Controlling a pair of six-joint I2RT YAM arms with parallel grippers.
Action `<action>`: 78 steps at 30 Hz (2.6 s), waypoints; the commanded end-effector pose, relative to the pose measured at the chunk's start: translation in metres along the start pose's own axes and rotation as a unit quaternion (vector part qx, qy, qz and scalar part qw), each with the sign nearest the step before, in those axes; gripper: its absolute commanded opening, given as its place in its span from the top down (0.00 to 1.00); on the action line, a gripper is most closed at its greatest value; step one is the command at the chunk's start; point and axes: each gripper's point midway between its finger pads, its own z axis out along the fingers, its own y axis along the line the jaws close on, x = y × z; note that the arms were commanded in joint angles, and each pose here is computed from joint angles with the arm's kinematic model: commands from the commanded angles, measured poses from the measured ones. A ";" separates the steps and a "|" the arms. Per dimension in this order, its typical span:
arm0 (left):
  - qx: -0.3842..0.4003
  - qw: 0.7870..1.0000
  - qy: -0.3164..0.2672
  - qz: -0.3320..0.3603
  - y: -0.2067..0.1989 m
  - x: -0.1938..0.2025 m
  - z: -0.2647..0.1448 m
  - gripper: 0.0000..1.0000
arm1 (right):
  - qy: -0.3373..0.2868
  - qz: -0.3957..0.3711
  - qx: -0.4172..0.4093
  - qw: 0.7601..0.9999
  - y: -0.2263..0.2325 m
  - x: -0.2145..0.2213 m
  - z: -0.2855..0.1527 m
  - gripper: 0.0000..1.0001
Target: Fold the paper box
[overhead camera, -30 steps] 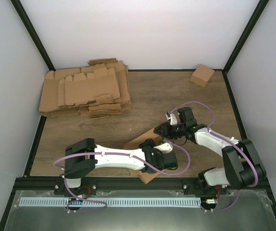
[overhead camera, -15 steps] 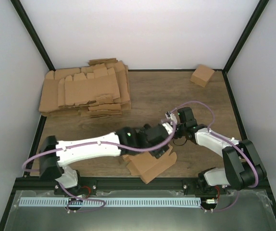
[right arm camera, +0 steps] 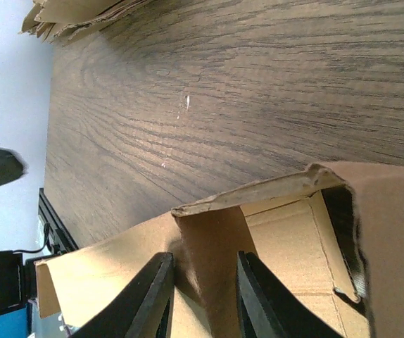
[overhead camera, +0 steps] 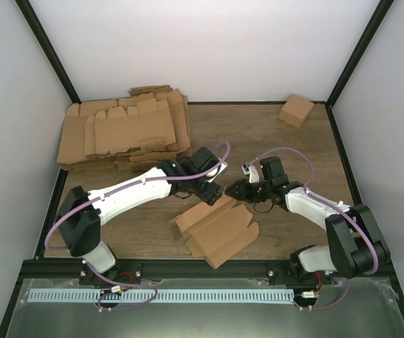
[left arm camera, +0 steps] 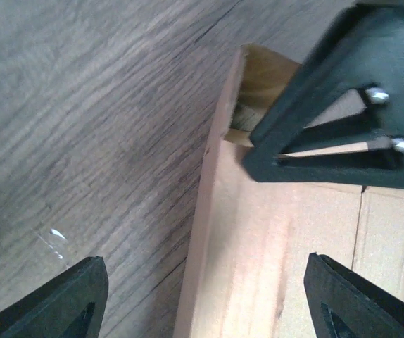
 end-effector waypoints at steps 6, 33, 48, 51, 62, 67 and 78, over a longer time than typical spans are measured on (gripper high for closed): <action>0.089 0.995 0.038 -0.025 0.006 0.012 0.028 0.38 | 0.003 -0.008 0.035 0.999 -0.011 0.003 -0.001 0.73; 0.119 0.990 0.078 -0.025 0.000 0.039 0.048 0.69 | -0.009 -0.043 0.054 0.998 -0.005 -0.009 -0.009 0.66; 0.115 0.989 0.089 -0.031 0.001 0.044 0.055 0.69 | -0.100 -0.068 0.140 0.983 -0.009 -0.034 -0.048 0.62; 0.116 0.989 0.089 -0.031 0.001 0.044 0.054 0.69 | -0.117 -0.070 0.148 0.980 -0.007 -0.038 -0.055 0.62; 0.116 0.989 0.089 -0.031 0.001 0.044 0.053 0.69 | -0.144 -0.038 0.123 0.981 -0.016 -0.066 -0.076 0.61; 0.116 0.989 0.088 -0.031 0.000 0.044 0.052 0.69 | -0.157 -0.007 0.087 0.984 -0.018 -0.089 -0.079 0.49; 0.123 0.988 0.088 -0.035 -0.002 0.042 0.052 0.69 | -0.086 0.028 0.022 0.996 -0.028 -0.107 -0.032 0.38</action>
